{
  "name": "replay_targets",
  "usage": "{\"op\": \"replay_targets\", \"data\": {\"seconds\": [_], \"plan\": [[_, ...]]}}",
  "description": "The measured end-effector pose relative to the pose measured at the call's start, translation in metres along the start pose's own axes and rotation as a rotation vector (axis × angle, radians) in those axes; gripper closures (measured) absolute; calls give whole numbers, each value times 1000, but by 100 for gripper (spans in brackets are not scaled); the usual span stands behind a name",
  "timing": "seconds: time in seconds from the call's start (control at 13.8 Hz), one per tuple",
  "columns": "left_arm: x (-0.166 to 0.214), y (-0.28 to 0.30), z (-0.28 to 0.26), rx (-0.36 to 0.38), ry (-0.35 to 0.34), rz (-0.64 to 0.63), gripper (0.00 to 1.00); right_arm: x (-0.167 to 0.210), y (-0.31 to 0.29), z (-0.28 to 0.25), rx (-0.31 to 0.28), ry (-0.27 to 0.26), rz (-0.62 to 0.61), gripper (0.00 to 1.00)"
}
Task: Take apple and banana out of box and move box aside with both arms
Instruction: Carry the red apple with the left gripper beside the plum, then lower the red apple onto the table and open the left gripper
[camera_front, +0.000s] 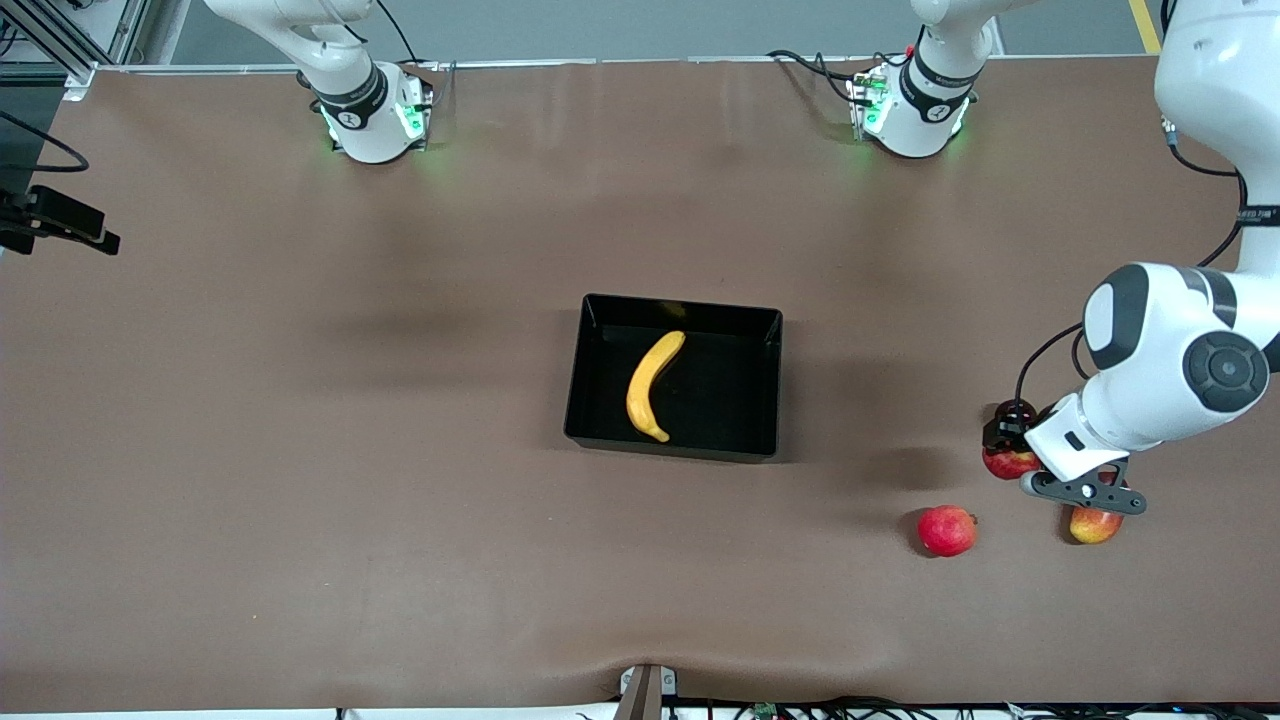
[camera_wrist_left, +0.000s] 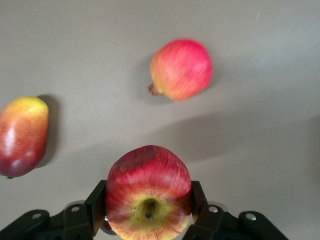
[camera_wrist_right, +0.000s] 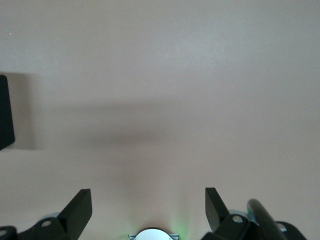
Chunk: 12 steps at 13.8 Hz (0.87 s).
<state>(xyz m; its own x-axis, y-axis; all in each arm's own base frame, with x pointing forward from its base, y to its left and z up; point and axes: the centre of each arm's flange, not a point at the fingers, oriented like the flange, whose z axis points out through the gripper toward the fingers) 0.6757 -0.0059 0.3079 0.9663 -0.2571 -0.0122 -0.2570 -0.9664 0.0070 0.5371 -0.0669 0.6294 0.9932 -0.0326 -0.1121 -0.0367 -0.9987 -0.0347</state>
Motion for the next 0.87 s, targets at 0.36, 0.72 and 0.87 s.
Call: {"op": "replay_targets", "data": {"seconds": [0.36,0.72,0.87], "plan": [[-12,7,65,-42,-46,20,31,0,0,0,0,0,0,0],[-9,5,86,-16,-14,49,31,0,0,0,0,0,0,0],[-10,2,92,-22,-13,35,31,0,0,0,0,0,0,0]]}}
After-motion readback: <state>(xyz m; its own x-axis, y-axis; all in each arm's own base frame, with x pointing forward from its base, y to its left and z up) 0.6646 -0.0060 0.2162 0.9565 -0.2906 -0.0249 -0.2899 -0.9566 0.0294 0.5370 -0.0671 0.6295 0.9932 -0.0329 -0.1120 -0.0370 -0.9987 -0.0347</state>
